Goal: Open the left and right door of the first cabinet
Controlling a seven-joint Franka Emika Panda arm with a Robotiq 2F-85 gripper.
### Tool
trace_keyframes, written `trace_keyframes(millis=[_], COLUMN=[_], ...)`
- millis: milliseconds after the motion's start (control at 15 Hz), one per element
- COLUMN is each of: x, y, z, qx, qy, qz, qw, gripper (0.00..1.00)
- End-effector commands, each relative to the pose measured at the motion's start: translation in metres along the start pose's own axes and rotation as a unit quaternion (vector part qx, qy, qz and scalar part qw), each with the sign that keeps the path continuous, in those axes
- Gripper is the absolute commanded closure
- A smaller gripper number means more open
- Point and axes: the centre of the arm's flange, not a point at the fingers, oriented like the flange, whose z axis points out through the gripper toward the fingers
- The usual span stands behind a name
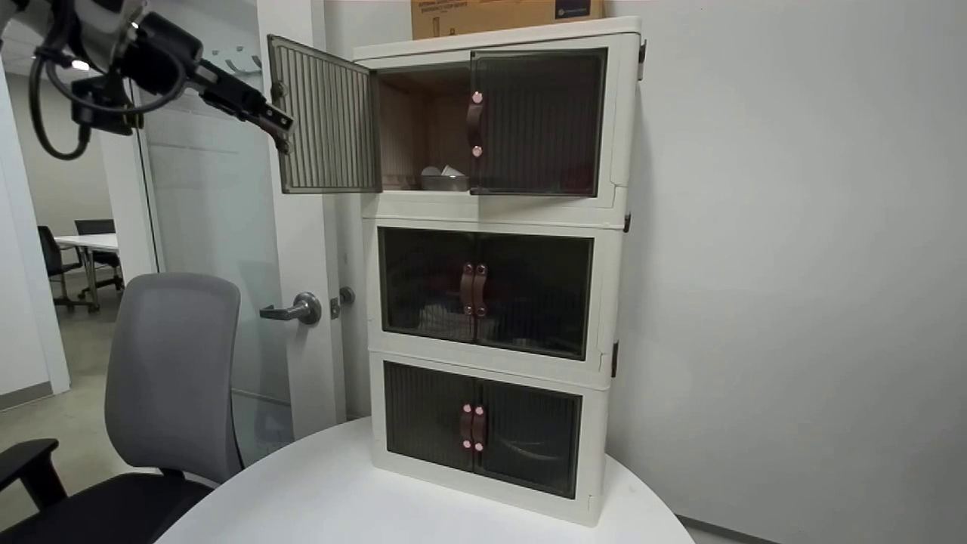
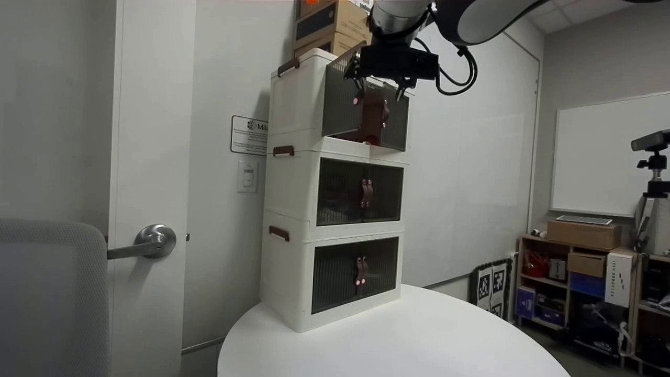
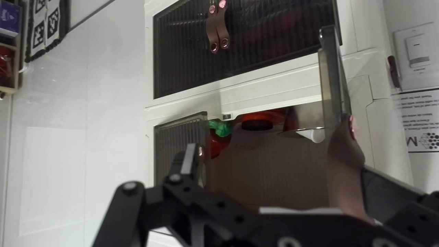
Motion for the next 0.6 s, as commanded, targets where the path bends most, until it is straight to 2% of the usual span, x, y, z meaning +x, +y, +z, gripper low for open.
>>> trace_keyframes(millis=[0,333,533], x=[-0.042,-0.059,-0.066], y=[-0.030,-0.084,-0.108], z=[-0.023,-0.035,-0.036], qx=[-0.059,-0.130,-0.183], qy=[-0.012,0.035,0.075], qz=[0.001,0.034,0.056], qw=[0.9982,0.9903,0.9787], gripper=[0.00,0.00,0.00])
